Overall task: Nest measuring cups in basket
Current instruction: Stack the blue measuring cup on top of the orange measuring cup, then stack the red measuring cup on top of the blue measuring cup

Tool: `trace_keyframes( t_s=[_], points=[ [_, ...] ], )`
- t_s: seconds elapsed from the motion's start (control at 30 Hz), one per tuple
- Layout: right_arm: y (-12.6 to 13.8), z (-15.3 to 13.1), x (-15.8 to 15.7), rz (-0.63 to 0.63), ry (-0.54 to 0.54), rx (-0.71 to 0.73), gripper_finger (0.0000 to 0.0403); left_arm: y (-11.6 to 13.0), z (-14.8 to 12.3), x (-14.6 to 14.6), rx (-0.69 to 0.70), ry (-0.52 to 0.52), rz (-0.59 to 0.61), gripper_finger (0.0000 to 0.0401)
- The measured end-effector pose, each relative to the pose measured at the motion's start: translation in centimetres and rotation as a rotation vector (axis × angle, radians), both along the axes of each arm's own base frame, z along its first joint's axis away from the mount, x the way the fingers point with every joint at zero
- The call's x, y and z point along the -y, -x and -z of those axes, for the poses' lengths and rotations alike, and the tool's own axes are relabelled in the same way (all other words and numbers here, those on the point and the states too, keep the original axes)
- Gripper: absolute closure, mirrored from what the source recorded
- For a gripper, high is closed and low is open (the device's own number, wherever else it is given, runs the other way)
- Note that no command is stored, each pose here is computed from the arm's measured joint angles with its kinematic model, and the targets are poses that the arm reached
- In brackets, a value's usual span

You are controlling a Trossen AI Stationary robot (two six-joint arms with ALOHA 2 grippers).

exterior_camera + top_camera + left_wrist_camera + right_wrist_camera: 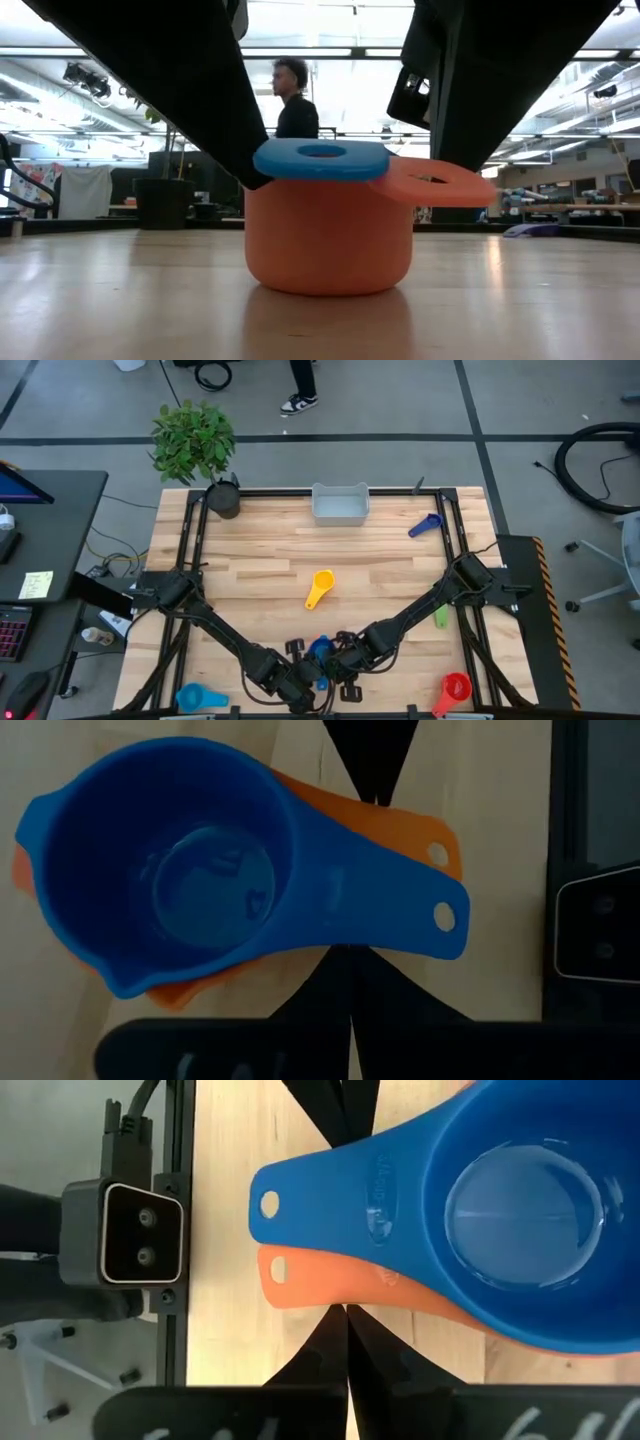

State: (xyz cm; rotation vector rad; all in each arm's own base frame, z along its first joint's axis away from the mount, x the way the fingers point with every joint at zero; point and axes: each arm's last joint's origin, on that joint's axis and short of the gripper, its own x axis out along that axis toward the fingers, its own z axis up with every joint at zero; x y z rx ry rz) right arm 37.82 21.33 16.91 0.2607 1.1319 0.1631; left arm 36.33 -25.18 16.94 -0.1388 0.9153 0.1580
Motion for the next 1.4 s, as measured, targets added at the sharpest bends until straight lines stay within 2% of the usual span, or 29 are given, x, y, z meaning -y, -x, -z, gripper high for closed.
trace_keyframes(
  t_s=[0.13,0.47,0.6,0.83,1.03,1.13,1.27,1.4],
  points=[
    [0.2,0.0,0.2,0.006,0.028,-0.019,0.0402,0.7,-0.2,0.2,-0.028,-0.02,-0.001,0.0401],
    [0.0,-1.9,-0.3,-0.016,-0.002,0.023,0.0402,2.6,-3.4,1.0,0.025,-0.031,0.018,0.0401],
    [-0.1,-3.0,-0.5,-0.024,-0.002,0.021,0.0402,3.5,-4.3,0.7,-0.005,-0.055,0.026,0.0401],
    [0.0,-5.5,-0.7,-0.056,0.059,-0.004,0.0402,6.7,-6.7,0.1,-0.085,-0.101,-0.023,0.0401],
    [-0.3,-6.6,0.4,-0.018,0.1,-0.031,0.0402,9.4,-9.2,0.4,-0.056,-0.046,-0.077,0.0401],
    [-0.6,-8.8,0.5,-0.063,0.096,0.017,0.0402,10.9,-10.7,0.5,-0.028,-0.022,-0.058,0.0401],
    [-0.1,-14.1,0.6,-0.106,0.106,0.129,0.0402,13.2,-12.9,0.3,-0.021,-0.002,-0.016,0.04],
    [1.4,-19.0,0.8,-0.099,0.156,0.195,0.0402,15.2,-14.5,-0.1,-0.077,0.048,0.039,0.0392]
  ],
)
